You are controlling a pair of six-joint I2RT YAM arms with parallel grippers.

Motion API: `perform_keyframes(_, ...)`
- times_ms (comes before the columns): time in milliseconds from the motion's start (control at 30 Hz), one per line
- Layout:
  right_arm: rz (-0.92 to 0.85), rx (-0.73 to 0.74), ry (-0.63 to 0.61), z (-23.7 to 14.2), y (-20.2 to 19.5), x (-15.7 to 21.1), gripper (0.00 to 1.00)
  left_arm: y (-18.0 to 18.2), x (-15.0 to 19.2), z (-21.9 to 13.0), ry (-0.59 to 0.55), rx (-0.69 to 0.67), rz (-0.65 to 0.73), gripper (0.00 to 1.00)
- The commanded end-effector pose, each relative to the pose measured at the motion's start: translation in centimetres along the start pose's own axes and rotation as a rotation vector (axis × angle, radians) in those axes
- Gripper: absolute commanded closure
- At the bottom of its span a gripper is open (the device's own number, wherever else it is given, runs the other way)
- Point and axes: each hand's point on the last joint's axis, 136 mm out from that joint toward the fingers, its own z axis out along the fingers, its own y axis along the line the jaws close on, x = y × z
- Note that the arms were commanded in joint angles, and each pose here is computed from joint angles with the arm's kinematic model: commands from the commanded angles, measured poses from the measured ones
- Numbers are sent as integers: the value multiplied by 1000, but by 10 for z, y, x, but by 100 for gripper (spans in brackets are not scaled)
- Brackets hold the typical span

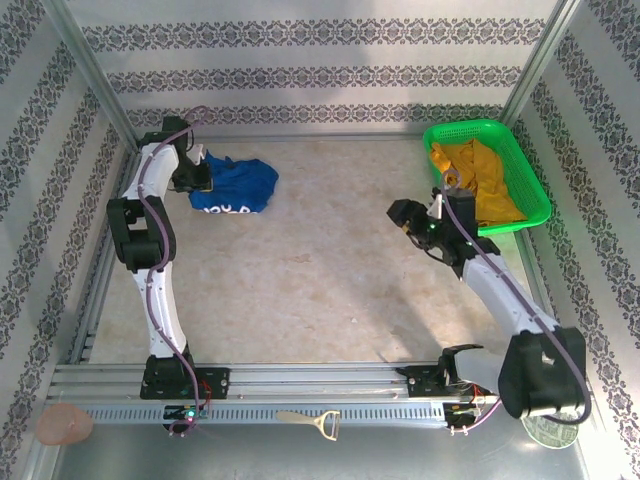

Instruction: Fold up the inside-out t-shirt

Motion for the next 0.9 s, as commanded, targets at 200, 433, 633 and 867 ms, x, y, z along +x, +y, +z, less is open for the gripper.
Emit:
perform_keyframes(200, -40, 157, -5, -38, -37, 20, 20, 56, -5, -18, -29, -168, -78, 0)
perform_keyframes(433, -133, 284, -126, -63, -45, -2, 2, 23, -21, -108, -299, -64, -161, 0)
perform_keyframes(633, -239, 521, -332, -87, -69, -45, 2, -7, 25, -159, -502, 35, -158, 0)
perform_keyframes(867, -439, 656, -625, -96, -100, -78, 2, -6, 97, -169, -912, 29, -115, 0)
